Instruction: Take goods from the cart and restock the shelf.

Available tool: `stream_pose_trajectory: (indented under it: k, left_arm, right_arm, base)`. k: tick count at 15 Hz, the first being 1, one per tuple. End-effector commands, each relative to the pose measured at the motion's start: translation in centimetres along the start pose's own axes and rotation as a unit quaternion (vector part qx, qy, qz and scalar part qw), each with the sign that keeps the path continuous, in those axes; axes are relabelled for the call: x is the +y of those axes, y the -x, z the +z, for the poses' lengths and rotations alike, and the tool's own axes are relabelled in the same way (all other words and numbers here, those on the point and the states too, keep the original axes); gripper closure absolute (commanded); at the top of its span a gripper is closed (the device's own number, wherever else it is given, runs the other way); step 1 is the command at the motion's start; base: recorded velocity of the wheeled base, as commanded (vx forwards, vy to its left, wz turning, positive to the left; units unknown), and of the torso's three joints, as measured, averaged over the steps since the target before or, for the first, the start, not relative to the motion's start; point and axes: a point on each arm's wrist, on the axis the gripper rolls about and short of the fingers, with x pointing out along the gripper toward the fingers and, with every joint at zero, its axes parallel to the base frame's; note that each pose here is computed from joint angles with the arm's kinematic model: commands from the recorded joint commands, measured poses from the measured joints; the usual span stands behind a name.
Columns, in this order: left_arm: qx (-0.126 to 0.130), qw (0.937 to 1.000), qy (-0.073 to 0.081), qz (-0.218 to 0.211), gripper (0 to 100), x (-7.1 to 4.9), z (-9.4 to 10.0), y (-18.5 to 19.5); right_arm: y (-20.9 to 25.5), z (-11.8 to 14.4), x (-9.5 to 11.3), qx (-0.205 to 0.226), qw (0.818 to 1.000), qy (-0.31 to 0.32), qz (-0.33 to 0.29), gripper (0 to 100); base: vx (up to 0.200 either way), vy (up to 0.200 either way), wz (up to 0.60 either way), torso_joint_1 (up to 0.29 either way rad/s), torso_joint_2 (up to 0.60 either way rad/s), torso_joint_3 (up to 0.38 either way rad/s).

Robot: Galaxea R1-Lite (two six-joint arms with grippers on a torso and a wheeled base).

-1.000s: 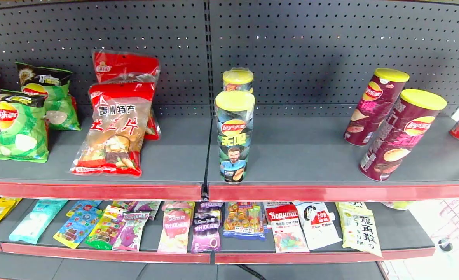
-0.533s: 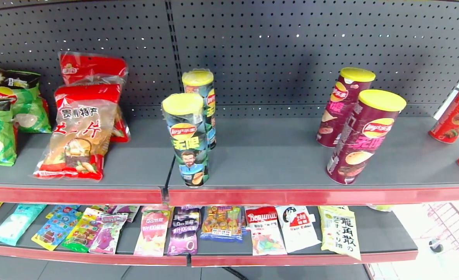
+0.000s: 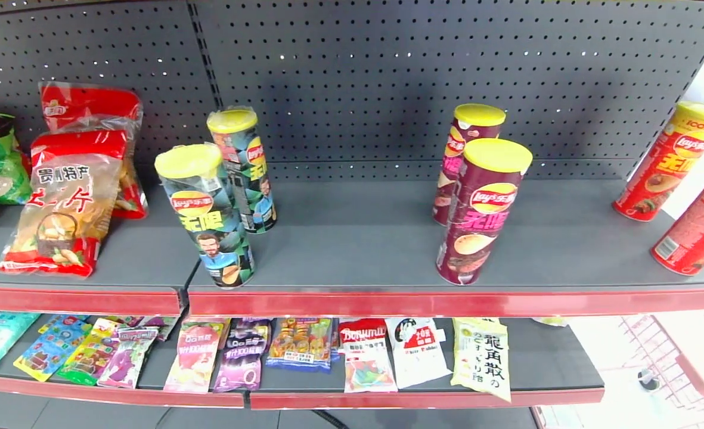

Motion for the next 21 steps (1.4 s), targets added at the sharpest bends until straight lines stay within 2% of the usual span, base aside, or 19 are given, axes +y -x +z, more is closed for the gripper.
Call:
stream_pose_trajectory:
  k: [1, 6, 21]
  left_arm:
    - [0.001, 1.0, 0.0, 0.0, 0, 0.0, 0.01, -0.01]
    - [0.001, 1.0, 0.0, 0.0, 0, -0.01, 0.01, -0.01]
    - [0.001, 1.0, 0.0, 0.0, 0, 0.0, 0.01, -0.01]
  right_arm:
    - [-0.02, 0.01, 0.0, 0.001, 1.0, 0.0, 0.0, 0]
    - [-0.01, 0.0, -0.01, 0.0, 1.0, -0.001, -0.003, 0]
    - [-0.01, 0.0, -0.01, 0.0, 1.0, -0.001, -0.003, 0]
  base:
    - [0.0, -0.2, 0.0, 0.002, 0.0, -0.002]
    - [0.0, -0.2, 0.0, 0.003, 0.0, 0.002]
    - [0.0, 0.0, -0.04, 0.0, 0.0, 0.0]
